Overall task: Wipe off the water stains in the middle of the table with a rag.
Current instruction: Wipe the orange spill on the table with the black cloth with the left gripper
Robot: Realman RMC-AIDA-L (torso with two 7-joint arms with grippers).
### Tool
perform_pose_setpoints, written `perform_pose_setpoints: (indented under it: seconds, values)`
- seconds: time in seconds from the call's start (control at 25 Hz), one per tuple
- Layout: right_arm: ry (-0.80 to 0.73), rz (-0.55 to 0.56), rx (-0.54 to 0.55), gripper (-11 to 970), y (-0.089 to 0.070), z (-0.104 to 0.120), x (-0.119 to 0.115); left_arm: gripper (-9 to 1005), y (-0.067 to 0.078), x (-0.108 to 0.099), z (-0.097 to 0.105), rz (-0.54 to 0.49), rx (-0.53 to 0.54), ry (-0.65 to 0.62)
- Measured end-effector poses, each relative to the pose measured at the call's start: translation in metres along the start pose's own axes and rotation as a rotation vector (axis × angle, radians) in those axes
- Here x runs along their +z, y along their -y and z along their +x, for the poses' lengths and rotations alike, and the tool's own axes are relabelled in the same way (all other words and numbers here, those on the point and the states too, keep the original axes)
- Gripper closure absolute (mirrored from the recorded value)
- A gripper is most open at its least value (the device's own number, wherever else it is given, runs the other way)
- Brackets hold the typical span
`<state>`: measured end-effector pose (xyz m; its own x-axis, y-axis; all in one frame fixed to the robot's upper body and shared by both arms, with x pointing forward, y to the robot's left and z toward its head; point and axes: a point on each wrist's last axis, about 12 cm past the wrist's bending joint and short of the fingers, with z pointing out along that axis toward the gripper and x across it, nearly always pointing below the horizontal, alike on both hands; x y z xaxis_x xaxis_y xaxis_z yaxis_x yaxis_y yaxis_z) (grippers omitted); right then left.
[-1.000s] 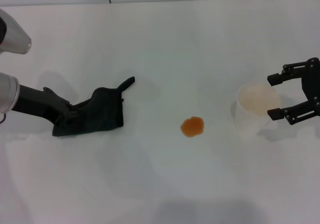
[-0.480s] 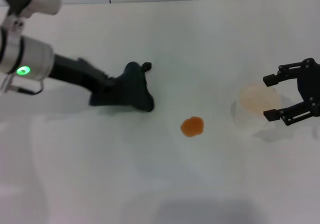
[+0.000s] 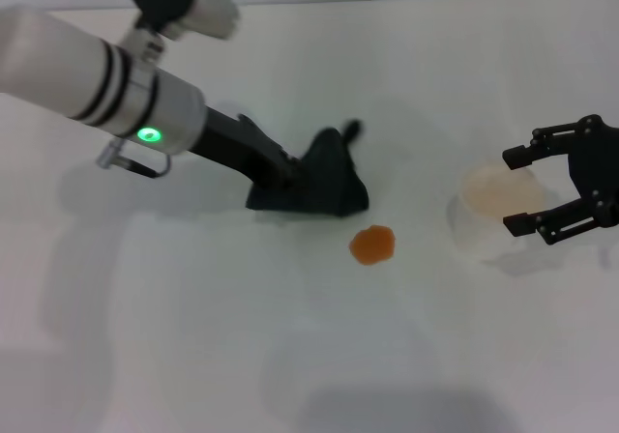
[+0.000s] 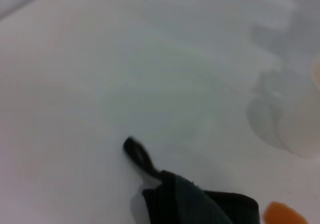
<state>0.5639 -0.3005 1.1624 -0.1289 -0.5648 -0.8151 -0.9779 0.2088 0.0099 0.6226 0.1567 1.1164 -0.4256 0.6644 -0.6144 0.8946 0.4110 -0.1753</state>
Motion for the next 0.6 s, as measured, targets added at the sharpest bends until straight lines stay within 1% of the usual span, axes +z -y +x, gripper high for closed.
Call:
perform_pose_setpoints:
  seconds: [0.2,0.36,0.4,0.44,0.48,0.6]
  values:
    - [-0.009,-0.006,0.002,120,0.000,0.000,-0.001,937,0.017,0.017,-0.007,0.043,0.073,-0.049]
    - [-0.009,-0.004,0.003,120,0.000,0.000,-0.001,937,0.030,0.026,-0.010,0.092,0.130,-0.081]
    - [-0.009,-0.003,0.003,120,0.000,0.000,-0.001,937,0.030,0.026,-0.010,0.092,0.130,-0.081]
    - [-0.009,-0.003,0.003,120,0.000,0.000,-0.001,937,0.034,0.028,-0.011,0.106,0.148,-0.093]
    - [-0.009,-0.003,0.003,120,0.001,-0.001,0.000,937,0.043,0.032,-0.012,0.140,0.186,-0.114]
    - [-0.010,-0.002,0.003,120,0.001,-0.002,0.000,937,0.048,0.034,-0.012,0.167,0.206,-0.129]
